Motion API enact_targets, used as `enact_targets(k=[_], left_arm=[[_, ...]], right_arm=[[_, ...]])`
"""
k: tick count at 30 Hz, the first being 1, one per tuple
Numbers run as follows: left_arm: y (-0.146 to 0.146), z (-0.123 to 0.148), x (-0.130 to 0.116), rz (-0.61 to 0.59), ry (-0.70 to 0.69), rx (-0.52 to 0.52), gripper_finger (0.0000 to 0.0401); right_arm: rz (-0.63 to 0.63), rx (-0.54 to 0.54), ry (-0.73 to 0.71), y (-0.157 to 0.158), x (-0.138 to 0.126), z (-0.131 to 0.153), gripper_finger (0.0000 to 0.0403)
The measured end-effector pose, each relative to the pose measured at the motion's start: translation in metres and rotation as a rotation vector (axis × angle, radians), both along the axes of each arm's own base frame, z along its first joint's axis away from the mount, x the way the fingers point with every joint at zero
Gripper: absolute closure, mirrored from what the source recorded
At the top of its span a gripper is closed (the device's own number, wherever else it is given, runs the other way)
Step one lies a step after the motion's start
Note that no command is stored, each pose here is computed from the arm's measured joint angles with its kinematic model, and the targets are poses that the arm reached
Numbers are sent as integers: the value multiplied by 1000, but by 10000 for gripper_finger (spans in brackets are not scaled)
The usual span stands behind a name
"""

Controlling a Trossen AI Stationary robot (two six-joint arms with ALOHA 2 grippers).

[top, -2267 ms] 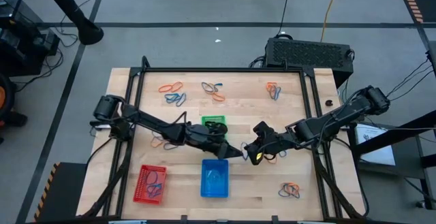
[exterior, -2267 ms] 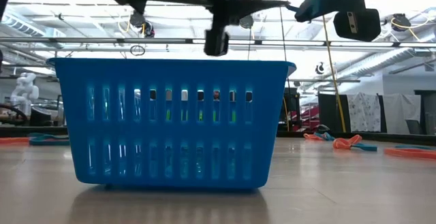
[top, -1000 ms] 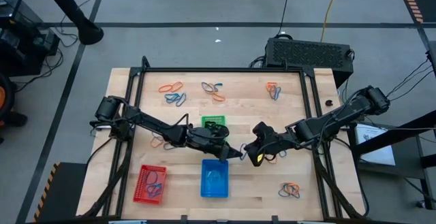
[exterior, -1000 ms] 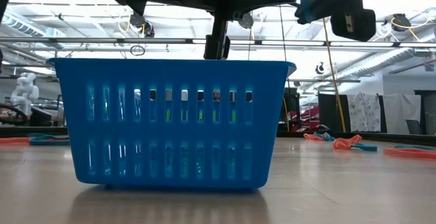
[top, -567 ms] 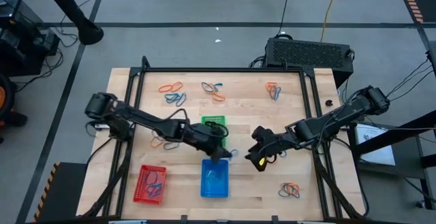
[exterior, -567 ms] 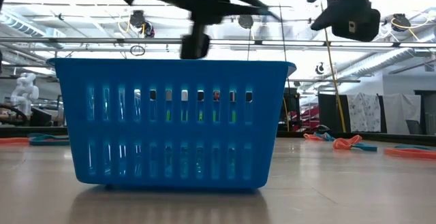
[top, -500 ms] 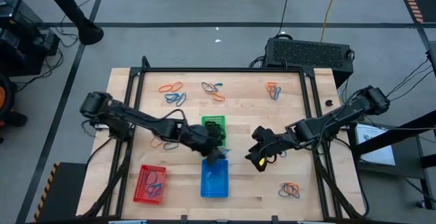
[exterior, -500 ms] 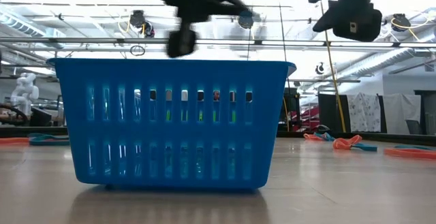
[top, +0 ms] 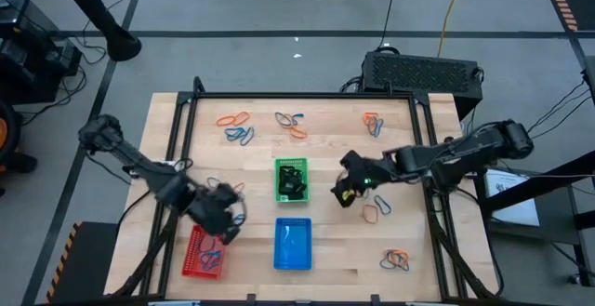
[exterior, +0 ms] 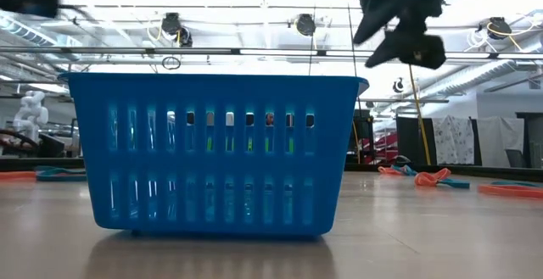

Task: Sort rubber bands into baskets
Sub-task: Put the blue rubberband into the red bin

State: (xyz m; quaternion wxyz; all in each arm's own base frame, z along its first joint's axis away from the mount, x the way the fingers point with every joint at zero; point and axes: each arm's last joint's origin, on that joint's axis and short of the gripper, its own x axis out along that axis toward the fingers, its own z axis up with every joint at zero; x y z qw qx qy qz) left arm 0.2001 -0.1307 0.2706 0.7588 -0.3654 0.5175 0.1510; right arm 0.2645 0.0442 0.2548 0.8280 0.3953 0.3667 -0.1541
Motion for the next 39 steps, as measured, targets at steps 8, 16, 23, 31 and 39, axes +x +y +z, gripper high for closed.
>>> enact_targets(k=[8, 16, 23, 31, 39], left_arm=[[-35, -14, -42, 98, 169, -31, 393], [-60, -29, -59, 192, 257, -70, 393], [-75, -47, -57, 201, 286, -37, 393], [-84, -66, -51, 227, 324, 13, 371], [-87, -72, -51, 221, 414, 4, 299]], right_arm=[[-97, -68, 151, -60, -8, -9, 239], [-299, -173, 493, -126, -48, -21, 239], [-455, -231, 626, -175, -81, -26, 239], [-546, -242, 571, -208, -101, -44, 239], [-567, -176, 543, -226, -101, -77, 239]])
